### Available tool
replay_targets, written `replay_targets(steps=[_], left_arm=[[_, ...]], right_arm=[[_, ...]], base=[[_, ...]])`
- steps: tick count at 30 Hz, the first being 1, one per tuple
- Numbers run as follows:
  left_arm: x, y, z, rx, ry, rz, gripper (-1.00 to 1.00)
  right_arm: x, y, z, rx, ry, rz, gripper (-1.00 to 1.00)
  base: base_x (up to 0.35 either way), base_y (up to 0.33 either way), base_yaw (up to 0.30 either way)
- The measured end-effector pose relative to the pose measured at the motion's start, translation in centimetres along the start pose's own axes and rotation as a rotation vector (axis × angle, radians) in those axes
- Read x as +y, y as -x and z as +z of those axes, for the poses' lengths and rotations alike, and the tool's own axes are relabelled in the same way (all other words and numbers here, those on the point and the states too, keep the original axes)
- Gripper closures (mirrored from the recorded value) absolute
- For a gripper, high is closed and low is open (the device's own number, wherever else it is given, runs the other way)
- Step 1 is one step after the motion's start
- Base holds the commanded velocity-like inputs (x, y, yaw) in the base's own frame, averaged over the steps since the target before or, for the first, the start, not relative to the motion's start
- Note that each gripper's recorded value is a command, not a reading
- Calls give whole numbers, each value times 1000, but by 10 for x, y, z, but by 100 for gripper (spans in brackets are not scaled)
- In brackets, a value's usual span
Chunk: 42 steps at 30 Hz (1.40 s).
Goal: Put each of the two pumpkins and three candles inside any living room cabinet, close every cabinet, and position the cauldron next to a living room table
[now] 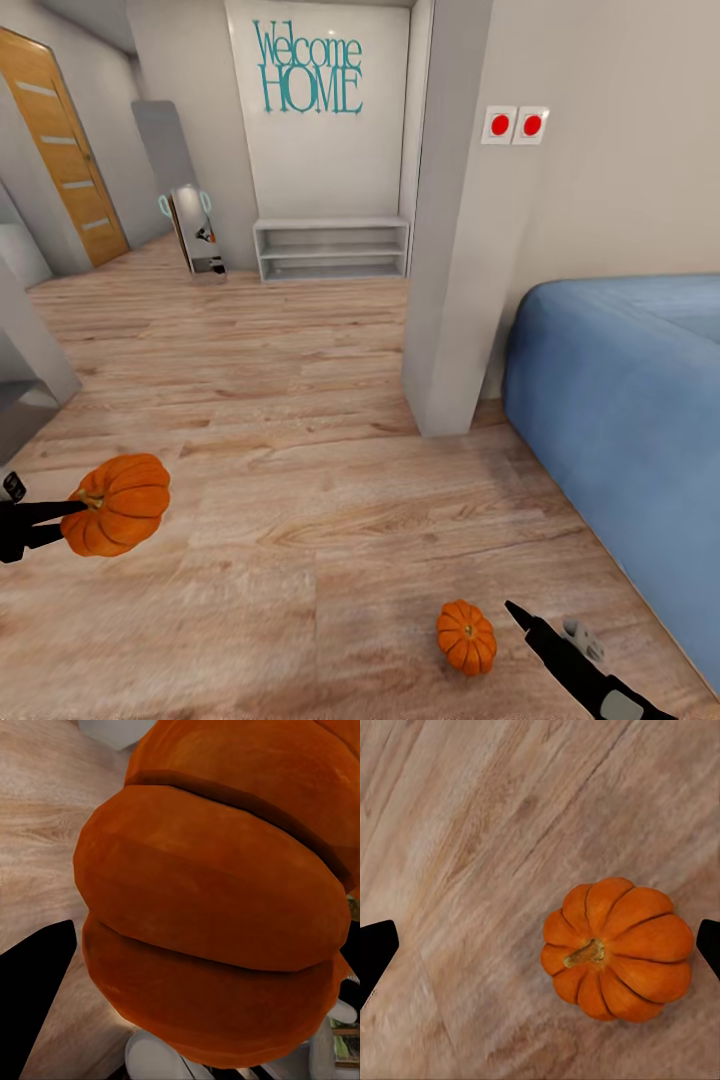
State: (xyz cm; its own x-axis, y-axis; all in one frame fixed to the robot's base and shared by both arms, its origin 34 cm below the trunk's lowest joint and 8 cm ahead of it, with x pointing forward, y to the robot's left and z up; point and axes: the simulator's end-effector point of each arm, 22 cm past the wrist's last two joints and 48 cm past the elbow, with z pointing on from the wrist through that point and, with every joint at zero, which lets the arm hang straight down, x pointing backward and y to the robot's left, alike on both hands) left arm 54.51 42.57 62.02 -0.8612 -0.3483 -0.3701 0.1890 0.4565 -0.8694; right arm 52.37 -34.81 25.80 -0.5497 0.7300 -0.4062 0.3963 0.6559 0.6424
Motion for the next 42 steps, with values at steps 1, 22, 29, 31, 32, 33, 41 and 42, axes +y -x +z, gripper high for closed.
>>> replay_targets(steps=[1,22,29,31,32,33,41,42], left_arm=[[2,-1,0,0,-1,0,100],[44,-18,16,46,43,-52,100],[57,-22,21,60,54,-75,100],[60,-23,22,64,57,-82,100],[62,-24,23,66,58,-85,100],[64,-24,24,68,60,-89,100],[78,-29,30,83,71,-115,100],[80,-30,30,85,72,-119,100]], right_arm=[[0,-1,1,0,9,0,-100],[-19,-30,-4,63,101,24,-100],[-27,-39,-2,82,93,33,-100],[-28,-42,-1,87,97,35,-100],[-27,-43,-1,90,107,37,-100],[-27,-45,-1,93,113,39,-100],[-29,-59,-1,132,134,71,-100],[-31,-61,0,136,129,73,-100]], base=[[0,0,0],[0,0,0],[0,0,0],[0,0,0],[0,0,0],[0,0,0],[0,0,0],[0,0,0]])
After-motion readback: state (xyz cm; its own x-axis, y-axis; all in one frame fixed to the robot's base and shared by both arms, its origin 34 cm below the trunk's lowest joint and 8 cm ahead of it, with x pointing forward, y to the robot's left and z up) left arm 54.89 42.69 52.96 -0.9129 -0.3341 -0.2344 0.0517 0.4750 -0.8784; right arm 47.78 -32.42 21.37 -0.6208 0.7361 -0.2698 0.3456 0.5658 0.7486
